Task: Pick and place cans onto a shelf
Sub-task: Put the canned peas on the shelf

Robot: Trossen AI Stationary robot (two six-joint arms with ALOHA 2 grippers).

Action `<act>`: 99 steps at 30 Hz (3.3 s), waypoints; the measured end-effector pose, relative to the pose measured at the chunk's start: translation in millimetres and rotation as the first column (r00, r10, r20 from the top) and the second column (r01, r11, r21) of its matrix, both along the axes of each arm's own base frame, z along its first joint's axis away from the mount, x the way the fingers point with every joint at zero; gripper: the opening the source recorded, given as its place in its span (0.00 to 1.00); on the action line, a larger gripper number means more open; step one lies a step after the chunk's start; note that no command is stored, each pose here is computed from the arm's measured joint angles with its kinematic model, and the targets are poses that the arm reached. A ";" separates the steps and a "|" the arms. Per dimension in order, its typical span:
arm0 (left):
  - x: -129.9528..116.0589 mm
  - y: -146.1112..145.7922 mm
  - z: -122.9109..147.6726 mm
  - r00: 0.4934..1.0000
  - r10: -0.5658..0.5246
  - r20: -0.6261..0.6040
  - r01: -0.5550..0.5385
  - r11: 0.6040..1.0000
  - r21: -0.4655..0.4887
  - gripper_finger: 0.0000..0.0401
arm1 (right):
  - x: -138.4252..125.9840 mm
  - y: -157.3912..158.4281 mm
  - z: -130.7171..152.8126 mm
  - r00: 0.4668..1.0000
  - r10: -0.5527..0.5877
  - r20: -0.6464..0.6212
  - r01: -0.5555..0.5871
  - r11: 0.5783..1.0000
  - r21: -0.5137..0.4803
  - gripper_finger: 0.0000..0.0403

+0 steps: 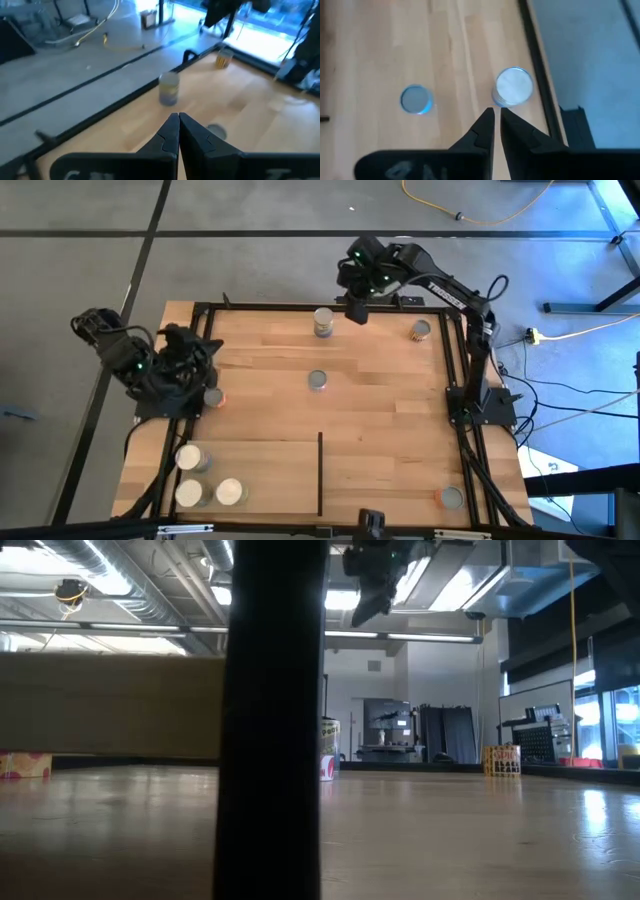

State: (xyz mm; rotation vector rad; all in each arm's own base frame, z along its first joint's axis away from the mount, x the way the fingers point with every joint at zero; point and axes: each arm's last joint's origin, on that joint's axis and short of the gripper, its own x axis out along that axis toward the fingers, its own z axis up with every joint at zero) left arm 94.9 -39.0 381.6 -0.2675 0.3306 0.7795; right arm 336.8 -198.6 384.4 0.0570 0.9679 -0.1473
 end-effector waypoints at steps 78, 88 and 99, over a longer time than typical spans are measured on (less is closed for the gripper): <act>7.3 43.1 -7.3 0.928 0.344 -0.140 -0.356 0.932 -0.067 0.01 | 24.7 -104.7 -117.7 0.997 0.073 0.004 -0.073 0.986 0.151 0.29; 7.3 43.1 -7.3 0.929 0.344 -0.140 -0.355 0.932 -0.067 0.00 | 26.5 -104.0 -123.7 0.996 0.087 0.030 -0.092 0.972 0.216 0.29; 7.5 42.8 -7.7 0.929 0.339 -0.146 -0.352 0.933 -0.075 0.00 | 29.7 -106.9 -133.0 0.999 0.032 0.015 -0.035 0.965 0.260 0.29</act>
